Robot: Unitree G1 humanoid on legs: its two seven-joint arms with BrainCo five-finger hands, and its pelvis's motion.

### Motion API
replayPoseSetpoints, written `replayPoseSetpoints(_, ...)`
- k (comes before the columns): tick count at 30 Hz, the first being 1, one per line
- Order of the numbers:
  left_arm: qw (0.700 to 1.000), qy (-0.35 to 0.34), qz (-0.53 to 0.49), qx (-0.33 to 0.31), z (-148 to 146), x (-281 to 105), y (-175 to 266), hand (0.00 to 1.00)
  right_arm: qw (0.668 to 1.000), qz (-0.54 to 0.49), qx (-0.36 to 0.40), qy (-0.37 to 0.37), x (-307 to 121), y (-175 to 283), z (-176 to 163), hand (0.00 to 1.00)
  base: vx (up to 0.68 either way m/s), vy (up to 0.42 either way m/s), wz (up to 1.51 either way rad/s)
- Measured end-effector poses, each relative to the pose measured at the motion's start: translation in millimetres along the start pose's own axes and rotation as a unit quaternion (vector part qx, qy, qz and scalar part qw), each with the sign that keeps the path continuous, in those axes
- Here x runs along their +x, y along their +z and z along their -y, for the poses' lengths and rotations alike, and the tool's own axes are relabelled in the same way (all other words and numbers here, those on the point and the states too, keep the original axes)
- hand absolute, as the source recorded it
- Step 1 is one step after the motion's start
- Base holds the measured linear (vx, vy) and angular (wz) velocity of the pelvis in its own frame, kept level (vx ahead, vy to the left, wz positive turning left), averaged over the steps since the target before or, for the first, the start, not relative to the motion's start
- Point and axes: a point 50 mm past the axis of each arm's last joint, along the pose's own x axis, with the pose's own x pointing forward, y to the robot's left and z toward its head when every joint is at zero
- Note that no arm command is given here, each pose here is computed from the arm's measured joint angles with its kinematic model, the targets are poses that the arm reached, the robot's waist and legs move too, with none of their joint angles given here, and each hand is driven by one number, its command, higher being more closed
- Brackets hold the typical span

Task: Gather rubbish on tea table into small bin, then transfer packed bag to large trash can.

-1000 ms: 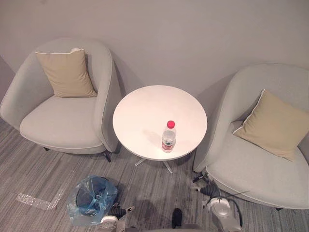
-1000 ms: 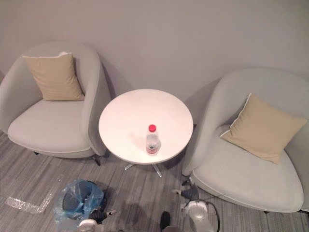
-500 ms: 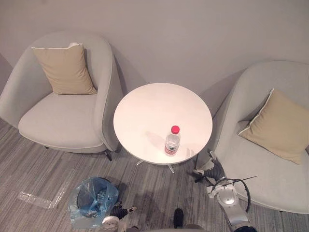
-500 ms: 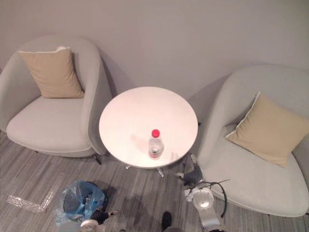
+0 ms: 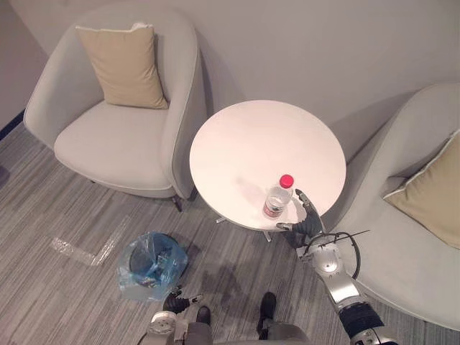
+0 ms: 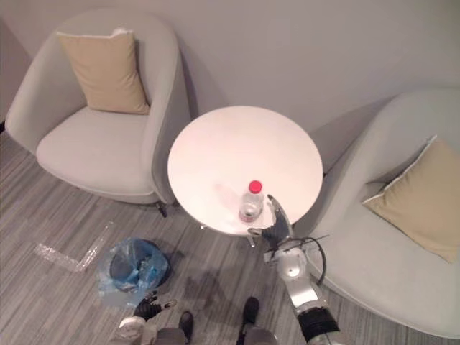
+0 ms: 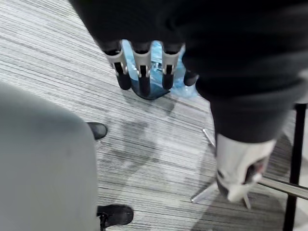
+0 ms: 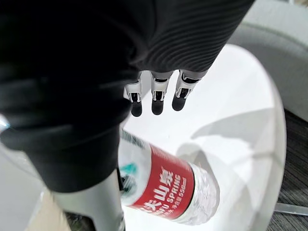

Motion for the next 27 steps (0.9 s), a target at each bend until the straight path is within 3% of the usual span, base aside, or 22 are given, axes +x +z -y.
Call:
replayPoseSetpoints(4,1.000,-0.001,0.023,-0.007,3.0,1.9,11.6,0.00,0.999,0.030,0.011,-0.025,22.9,21.9,8.7,0.00,0.01,0.006,0.13)
replayPoseSetpoints(5,1.000,-0.001,0.027,-0.009,3.7,2.2,13.9,0.00,0.999,0.037,0.014,-0.030,27.1,26.9,11.1,1.00,0.03,0.015,0.08)
replayPoseSetpoints(14,0.997,0.002,0.070,-0.038,6.0,4.3,36.2,0.00,0.993,0.080,0.040,-0.078,58.7,65.1,30.7,1.00,0.00,0.018,0.10)
replayPoseSetpoints(19,0.996,0.003,0.074,-0.044,6.4,4.3,39.2,0.00,0.992,0.075,0.059,-0.077,57.7,64.0,28.8,1.00,-0.01,0.002,0.03)
replayPoseSetpoints(27,0.998,0.003,0.060,-0.030,5.8,4.6,35.0,0.00,0.985,0.134,0.083,-0.063,9.9,69.9,21.8,1.00,-0.01,0.006,-0.18)
